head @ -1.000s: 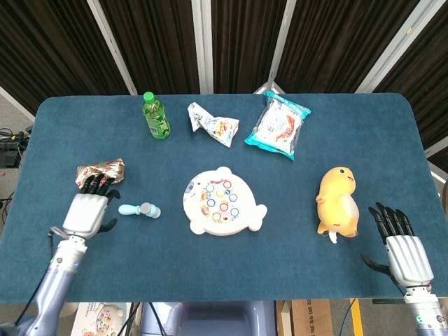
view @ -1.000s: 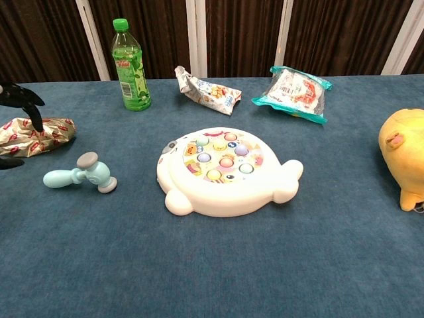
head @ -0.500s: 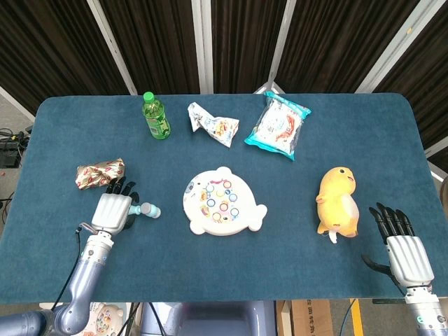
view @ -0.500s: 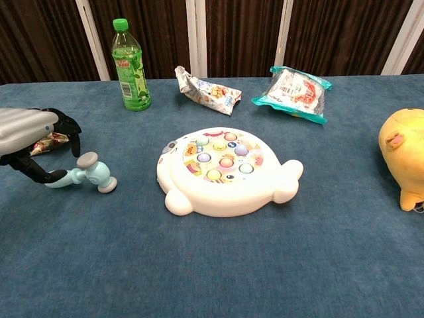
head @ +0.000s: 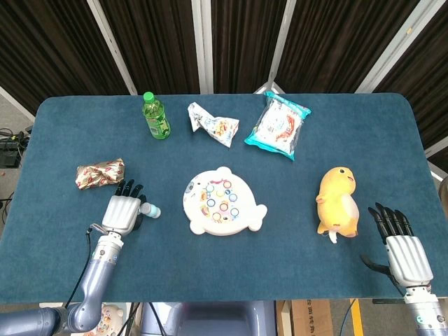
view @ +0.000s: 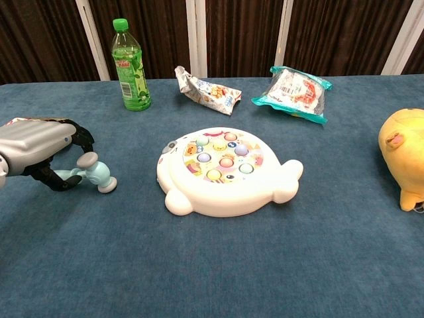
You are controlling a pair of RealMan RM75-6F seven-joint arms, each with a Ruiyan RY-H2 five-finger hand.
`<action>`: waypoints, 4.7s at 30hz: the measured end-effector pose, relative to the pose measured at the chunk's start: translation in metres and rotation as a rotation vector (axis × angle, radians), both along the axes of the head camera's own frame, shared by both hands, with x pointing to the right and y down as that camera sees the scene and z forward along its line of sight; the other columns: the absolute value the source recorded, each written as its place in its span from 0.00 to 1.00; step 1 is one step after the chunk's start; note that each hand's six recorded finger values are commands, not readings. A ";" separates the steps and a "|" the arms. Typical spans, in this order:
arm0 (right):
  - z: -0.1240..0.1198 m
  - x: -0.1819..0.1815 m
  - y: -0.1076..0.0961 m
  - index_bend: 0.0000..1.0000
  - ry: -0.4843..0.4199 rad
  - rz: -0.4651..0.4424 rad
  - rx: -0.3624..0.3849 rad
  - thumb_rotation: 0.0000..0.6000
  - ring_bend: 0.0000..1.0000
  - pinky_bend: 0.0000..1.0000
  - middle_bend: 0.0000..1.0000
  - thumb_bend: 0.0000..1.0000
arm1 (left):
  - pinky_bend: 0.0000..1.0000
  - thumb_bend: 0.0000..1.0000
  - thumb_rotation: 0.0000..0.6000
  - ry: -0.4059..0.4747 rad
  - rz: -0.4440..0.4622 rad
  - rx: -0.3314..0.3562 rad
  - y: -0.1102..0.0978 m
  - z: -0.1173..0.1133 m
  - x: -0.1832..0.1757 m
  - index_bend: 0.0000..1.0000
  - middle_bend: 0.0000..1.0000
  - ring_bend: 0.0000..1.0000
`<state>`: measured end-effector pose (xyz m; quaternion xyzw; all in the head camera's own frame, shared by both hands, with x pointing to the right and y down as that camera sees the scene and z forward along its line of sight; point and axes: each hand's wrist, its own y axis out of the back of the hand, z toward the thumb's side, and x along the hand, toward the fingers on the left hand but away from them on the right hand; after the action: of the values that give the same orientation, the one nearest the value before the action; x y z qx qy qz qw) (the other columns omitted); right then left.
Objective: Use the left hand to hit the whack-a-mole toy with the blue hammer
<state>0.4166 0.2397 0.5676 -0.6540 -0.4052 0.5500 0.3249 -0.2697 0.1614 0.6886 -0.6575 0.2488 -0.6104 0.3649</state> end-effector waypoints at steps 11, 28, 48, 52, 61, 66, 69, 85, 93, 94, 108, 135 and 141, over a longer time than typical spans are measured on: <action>0.000 0.000 0.000 0.00 -0.002 0.001 0.000 1.00 0.00 0.00 0.00 0.22 | 0.08 0.40 1.00 -0.023 -0.017 0.008 -0.001 0.007 -0.004 0.44 0.14 0.00; 0.000 0.000 0.000 0.00 -0.004 0.005 -0.004 1.00 0.00 0.00 0.00 0.22 | 0.08 0.40 1.00 -0.020 -0.025 0.010 -0.001 0.012 0.001 0.49 0.14 0.00; 0.000 -0.001 0.001 0.00 -0.010 0.006 -0.004 1.00 0.00 0.00 0.00 0.22 | 0.44 0.51 1.00 -0.015 -0.035 0.013 0.002 0.015 0.002 0.57 0.31 0.26; 0.000 -0.001 0.001 0.00 -0.011 0.007 -0.006 1.00 0.00 0.00 0.00 0.22 | 0.48 0.54 1.00 -0.012 -0.034 0.022 0.002 0.015 0.002 0.59 0.38 0.32; 0.000 -0.001 0.001 0.00 -0.012 0.007 -0.007 1.00 0.00 0.00 0.00 0.22 | 0.51 0.56 1.00 0.017 -0.032 0.052 -0.002 0.011 0.004 0.61 0.44 0.37; -0.001 -0.001 0.001 0.00 -0.013 0.009 -0.007 1.00 0.00 0.00 0.00 0.22 | 0.51 0.57 1.00 0.029 -0.027 0.067 -0.006 0.006 0.005 0.62 0.45 0.38; -0.001 -0.001 0.000 0.00 -0.010 0.008 -0.005 1.00 0.00 0.00 0.00 0.22 | 0.52 0.58 1.00 0.031 -0.003 0.082 -0.010 0.002 0.006 0.62 0.46 0.39; 0.000 -0.002 0.000 0.00 -0.021 0.020 -0.009 1.00 0.00 0.00 0.00 0.22 | 0.56 0.58 1.00 0.091 0.201 0.143 -0.064 -0.051 0.047 0.62 0.47 0.42; 0.001 -0.002 -0.001 0.00 -0.042 0.043 -0.027 1.00 0.00 0.00 0.00 0.22 | 0.56 0.58 1.00 0.079 0.273 0.108 -0.095 -0.065 0.085 0.62 0.47 0.42; 0.002 -0.001 -0.001 0.00 -0.043 0.046 -0.029 1.00 0.00 0.00 0.00 0.22 | 0.56 0.58 1.00 0.070 0.294 0.106 -0.099 -0.067 0.093 0.62 0.47 0.42; 0.004 0.000 -0.004 0.00 -0.070 0.075 -0.051 1.00 0.00 0.00 0.00 0.22 | 0.56 0.58 1.00 -0.014 0.388 0.097 -0.113 -0.048 0.143 0.62 0.47 0.42; 0.004 0.001 -0.005 0.00 -0.089 0.096 -0.062 1.00 0.00 0.00 0.00 0.22 | 0.56 0.58 1.00 -0.027 0.403 0.041 -0.104 -0.017 0.160 0.62 0.47 0.42; 0.004 0.001 -0.005 0.00 -0.095 0.102 -0.065 1.00 0.00 0.00 0.00 0.22 | 0.56 0.58 1.00 -0.050 0.399 0.030 -0.103 -0.010 0.155 0.62 0.47 0.42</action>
<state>0.4176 0.2346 0.5717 -0.6681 -0.4351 0.5470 0.2552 -0.1152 0.0587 0.6782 -0.6728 0.1136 -0.5386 0.4943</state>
